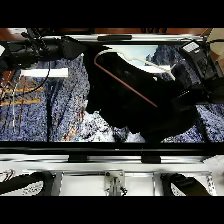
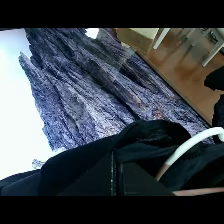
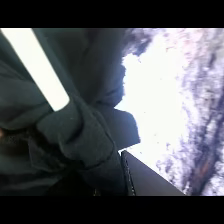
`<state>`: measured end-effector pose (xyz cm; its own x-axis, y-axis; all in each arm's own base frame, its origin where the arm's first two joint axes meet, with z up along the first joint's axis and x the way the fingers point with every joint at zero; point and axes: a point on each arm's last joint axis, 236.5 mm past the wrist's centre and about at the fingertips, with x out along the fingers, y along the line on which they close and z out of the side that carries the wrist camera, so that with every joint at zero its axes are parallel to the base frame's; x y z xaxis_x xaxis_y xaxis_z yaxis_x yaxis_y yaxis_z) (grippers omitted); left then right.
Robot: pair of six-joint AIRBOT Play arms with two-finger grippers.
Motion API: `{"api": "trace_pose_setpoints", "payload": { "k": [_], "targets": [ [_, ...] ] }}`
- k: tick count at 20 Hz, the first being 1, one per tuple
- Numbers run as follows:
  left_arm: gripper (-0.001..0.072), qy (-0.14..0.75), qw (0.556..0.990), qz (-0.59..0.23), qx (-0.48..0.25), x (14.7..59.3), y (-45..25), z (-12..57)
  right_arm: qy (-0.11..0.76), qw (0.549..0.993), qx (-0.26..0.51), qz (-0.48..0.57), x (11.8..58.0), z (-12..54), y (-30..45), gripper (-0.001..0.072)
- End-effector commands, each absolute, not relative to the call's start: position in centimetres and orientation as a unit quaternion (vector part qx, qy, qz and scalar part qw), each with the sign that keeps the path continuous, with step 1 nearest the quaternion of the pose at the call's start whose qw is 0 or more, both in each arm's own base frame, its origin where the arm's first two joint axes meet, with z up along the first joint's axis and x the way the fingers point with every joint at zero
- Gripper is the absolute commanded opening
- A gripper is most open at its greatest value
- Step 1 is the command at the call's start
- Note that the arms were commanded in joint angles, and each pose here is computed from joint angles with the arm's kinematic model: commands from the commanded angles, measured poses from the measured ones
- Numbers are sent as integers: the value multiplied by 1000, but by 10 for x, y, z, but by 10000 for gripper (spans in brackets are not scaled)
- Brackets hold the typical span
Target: Fold the shirts.
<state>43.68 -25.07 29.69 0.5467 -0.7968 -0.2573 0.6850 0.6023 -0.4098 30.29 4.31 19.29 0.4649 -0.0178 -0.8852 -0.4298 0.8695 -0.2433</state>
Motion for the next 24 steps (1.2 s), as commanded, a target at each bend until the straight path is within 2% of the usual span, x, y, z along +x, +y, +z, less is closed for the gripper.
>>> {"api": "trace_pose_setpoints", "payload": {
  "k": [1,5,6,10,14,17,21,24],
  "targets": [
    [54,247,850,-450,-115,421,-260,281,474,842,-239,97,319,202,32,90],
    [55,278,836,-454,-135,416,-266,270,451,822,-333,106,329,210,17,90],
    [55,281,835,-454,-136,417,-267,267,441,828,-329,106,333,213,20,90],
    [55,325,820,-449,-143,430,-276,223,413,848,-268,197,331,212,74,90],
    [54,394,795,-431,-163,449,-280,150,467,816,-187,284,288,197,116,91],
    [54,405,793,-422,-170,458,-276,133,522,785,-174,283,263,185,110,91],
    [54,385,808,-413,-165,470,-269,137,539,792,-149,245,266,181,102,91],
    [55,375,816,-405,-171,477,-266,140,562,781,-149,230,263,165,94,90]
  ]
}}
